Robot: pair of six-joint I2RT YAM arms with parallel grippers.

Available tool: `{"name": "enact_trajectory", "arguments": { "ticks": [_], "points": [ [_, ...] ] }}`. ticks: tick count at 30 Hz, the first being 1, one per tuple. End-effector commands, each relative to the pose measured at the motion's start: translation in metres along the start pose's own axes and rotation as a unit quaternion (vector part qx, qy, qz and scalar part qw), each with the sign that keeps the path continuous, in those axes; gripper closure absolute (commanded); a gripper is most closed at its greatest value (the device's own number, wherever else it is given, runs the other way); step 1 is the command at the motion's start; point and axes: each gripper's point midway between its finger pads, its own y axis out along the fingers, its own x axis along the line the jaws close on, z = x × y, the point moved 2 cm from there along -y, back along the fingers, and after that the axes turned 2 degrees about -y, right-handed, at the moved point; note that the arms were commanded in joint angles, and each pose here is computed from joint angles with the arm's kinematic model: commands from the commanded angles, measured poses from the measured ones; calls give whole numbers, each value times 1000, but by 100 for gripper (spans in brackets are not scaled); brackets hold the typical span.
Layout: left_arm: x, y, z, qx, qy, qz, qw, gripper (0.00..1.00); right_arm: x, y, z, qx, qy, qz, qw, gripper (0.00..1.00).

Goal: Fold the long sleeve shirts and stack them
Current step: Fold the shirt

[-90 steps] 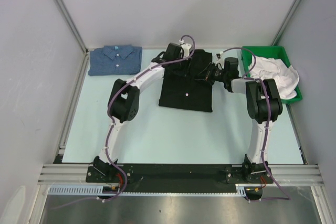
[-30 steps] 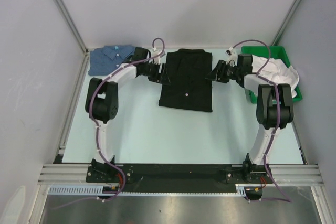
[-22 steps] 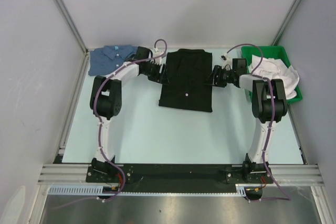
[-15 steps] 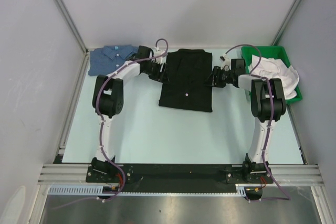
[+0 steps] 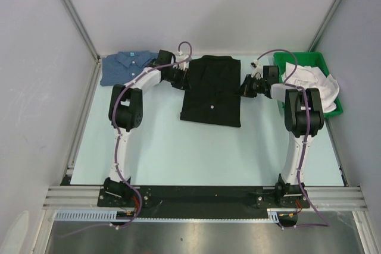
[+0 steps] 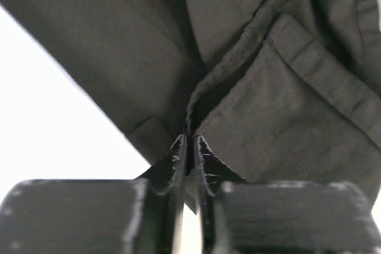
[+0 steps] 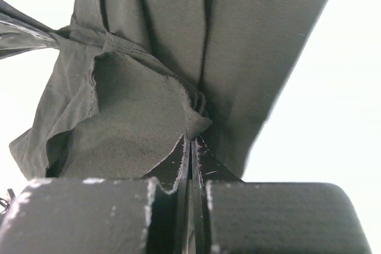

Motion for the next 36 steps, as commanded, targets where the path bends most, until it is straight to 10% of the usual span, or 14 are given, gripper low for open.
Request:
{"name": "enact_trajectory", "arguments": {
  "ticks": [1,12,16,21,28,36],
  "points": [
    [-12,-10,-38,-47,32,24,998,97,6,-22,-27,-36,-13,4,999,100],
    [6,-9,-41,-54,42,-22,997,97,0,-17,-38,-51,-11,4,999,100],
    [-7,-41,-51,-73,26,-2,997,46,17,-35,-42,-37,-14,-2,999,56],
    [-73,-116,-51,-125,47,106,985,22,54,-94,-41,-41,-19,-31,998,30],
    [-186,-116,51,-29,-28,256,966,19,150,-92,25,24,26,-159,987,18],
    [-175,-53,60,-18,-99,253,962,17,148,-37,62,74,71,-197,975,11]
  ]
}}
